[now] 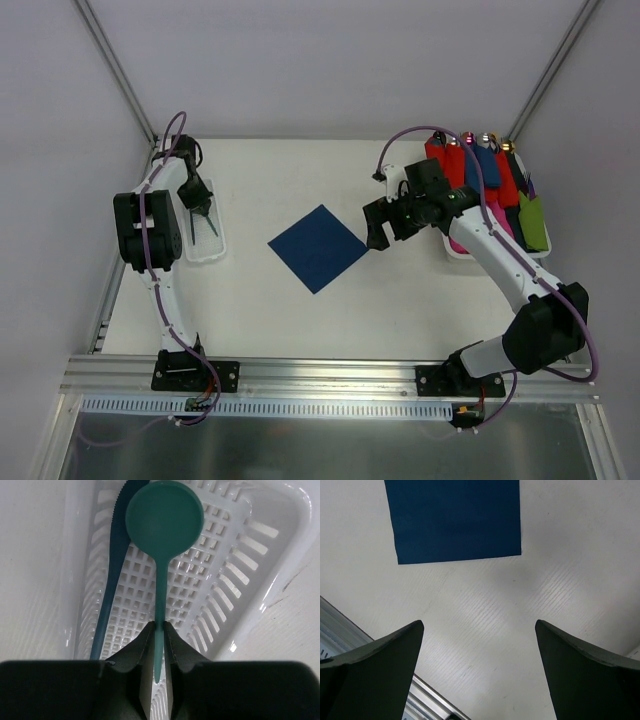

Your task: Place the utensils on the paper napkin and roll it up

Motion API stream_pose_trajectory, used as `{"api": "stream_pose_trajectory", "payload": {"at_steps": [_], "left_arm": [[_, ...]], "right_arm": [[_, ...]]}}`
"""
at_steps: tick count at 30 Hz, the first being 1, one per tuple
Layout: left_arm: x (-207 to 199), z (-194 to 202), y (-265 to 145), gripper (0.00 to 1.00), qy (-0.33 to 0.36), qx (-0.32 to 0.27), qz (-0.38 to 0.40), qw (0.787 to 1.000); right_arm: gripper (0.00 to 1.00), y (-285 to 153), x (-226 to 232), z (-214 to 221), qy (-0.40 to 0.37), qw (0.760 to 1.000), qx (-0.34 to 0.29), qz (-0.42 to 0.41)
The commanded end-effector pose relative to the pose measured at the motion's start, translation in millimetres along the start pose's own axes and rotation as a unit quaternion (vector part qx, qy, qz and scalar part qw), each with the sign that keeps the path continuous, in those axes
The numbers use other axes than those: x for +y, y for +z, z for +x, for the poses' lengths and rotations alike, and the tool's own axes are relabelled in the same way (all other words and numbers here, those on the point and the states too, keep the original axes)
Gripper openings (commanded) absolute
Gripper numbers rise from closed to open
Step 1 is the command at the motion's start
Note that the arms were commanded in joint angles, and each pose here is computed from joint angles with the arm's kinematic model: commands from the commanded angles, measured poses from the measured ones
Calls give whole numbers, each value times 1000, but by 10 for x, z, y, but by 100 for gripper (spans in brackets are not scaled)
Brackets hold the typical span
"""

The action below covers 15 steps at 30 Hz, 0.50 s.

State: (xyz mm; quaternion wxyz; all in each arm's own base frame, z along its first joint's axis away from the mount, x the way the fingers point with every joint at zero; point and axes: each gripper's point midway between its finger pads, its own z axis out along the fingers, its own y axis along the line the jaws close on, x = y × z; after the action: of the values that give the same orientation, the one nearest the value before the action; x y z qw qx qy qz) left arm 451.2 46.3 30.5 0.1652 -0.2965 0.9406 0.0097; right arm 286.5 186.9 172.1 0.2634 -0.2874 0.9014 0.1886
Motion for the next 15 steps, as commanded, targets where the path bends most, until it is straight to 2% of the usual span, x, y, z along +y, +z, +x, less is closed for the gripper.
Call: {"api": "stream_pose_trajectory", "payload": {"at_steps": [1,6,10,15], "left_arm": [[9,-126,-30,11,6,-8,3,1000],[9,-155,-45,9,15,-12,3,1000],[51,-124,17,19,16,-4,-1,1000],[113,-18,109,18,13,11,-12,1000]], "right_arm": [[99,-54,20,-91,6,1000,-14,-10],[99,-56,9,-100,15,1000,-15,-14],[99,-67,4,-70,16,1000,-15,-15],[99,-82,-23,-56,16,1000,-17,-9]]}}
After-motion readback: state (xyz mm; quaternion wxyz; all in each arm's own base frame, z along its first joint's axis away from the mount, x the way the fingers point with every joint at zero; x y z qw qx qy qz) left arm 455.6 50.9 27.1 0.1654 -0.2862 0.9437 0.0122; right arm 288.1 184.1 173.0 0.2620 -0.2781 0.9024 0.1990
